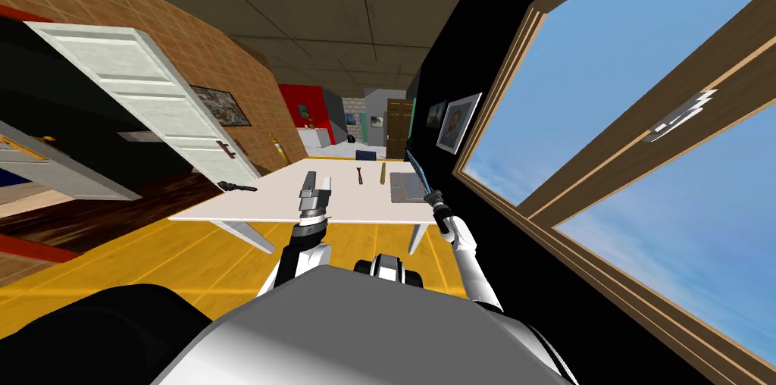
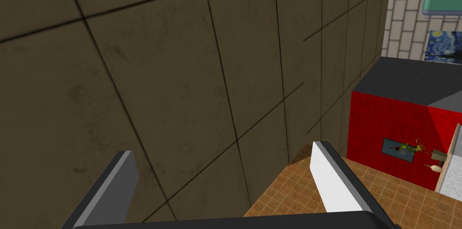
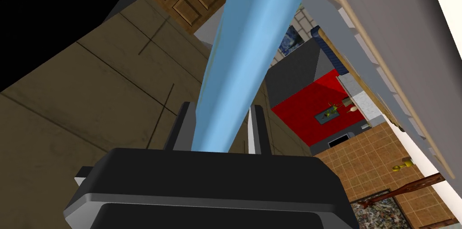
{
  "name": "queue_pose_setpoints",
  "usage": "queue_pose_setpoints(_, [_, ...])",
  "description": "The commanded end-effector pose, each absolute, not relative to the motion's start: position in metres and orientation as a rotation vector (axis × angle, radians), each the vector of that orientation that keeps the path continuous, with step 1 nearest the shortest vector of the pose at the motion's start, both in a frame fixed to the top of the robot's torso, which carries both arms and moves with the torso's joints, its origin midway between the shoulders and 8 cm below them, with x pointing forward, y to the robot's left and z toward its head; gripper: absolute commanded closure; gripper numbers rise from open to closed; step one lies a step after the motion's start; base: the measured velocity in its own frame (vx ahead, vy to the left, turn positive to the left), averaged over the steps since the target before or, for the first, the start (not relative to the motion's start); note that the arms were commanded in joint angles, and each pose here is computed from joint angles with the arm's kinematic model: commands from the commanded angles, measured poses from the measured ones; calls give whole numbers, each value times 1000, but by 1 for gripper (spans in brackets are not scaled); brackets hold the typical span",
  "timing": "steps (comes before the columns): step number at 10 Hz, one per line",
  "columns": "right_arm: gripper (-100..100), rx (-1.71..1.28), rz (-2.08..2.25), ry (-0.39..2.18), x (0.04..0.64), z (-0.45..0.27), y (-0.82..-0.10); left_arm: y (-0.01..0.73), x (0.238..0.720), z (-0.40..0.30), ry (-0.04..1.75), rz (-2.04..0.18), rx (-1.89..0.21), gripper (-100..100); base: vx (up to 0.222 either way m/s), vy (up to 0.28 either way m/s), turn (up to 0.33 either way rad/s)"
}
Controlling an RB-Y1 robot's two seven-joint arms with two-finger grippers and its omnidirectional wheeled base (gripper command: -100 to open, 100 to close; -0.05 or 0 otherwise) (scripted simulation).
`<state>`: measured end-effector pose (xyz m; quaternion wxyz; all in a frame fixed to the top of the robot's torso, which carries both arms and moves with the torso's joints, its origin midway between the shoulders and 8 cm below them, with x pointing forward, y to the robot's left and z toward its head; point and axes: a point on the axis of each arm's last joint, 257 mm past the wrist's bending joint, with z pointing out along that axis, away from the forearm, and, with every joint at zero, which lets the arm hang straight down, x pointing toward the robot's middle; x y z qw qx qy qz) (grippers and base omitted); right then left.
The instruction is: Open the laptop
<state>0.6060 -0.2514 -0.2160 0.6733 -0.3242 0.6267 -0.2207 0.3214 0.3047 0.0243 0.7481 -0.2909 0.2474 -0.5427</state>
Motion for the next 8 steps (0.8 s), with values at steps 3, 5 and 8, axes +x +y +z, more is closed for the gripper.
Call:
queue_pose_setpoints(3, [100, -757, -640, 1413, 604, -215, -244, 305, 321, 24, 541, -1187, -636, 0, -4, -119, 208])
queue_pose_setpoints(5, [100, -767, -692, 1414, 603, -215, -241, 305, 321, 24, 541, -1187, -636, 0, -30, -90, 152])
queue_pose_setpoints(8, [100, -784, -798, 1417, 599, -211, -236, 305, 321, 24, 541, -1187, -636, 0, -27, -108, 237])
